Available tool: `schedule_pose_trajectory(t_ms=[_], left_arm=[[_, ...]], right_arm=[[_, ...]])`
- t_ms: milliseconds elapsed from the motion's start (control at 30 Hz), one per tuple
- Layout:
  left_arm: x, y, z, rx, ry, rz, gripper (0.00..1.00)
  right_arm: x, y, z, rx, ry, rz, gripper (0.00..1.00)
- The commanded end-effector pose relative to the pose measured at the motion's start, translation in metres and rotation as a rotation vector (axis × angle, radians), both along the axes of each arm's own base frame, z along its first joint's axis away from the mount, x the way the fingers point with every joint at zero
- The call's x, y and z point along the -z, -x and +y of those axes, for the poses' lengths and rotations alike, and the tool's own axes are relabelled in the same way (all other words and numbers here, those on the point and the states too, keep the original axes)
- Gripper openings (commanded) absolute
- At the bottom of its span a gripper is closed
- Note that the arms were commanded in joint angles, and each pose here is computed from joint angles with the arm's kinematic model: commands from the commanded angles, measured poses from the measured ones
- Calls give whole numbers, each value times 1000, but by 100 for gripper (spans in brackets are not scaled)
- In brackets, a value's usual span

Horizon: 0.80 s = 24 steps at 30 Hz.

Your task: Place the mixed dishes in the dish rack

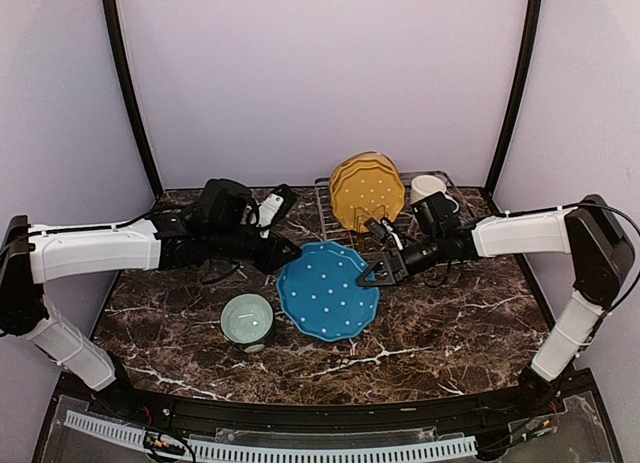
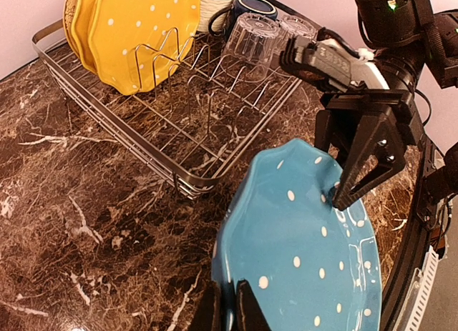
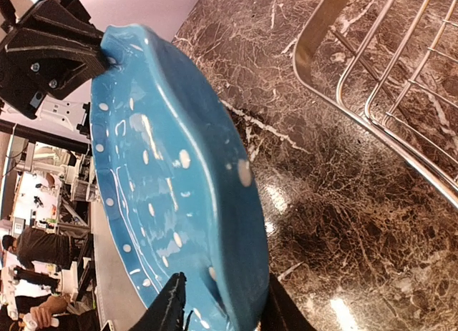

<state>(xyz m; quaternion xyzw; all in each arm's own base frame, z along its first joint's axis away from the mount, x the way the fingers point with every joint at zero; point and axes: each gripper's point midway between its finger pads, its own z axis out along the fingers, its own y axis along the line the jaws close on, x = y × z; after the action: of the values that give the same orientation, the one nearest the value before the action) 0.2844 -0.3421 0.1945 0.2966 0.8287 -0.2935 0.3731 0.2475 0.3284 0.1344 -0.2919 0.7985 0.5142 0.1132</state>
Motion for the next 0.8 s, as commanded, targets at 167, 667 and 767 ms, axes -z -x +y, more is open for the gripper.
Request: schedule_pose_trajectory(t_ms=[167,667,767], left_arm=[[-53,-1,-6,3,163,-110,1],[-45,-1,9,-21,101,-153,19],[-49,-1,10,-25,100,-163,31]], right_arm=[[-25,0,13,-47,-103,-46,9],[-89,-30,-12,16,-127,-316,0],[-102,-37,-18,29,-125,-374,0]])
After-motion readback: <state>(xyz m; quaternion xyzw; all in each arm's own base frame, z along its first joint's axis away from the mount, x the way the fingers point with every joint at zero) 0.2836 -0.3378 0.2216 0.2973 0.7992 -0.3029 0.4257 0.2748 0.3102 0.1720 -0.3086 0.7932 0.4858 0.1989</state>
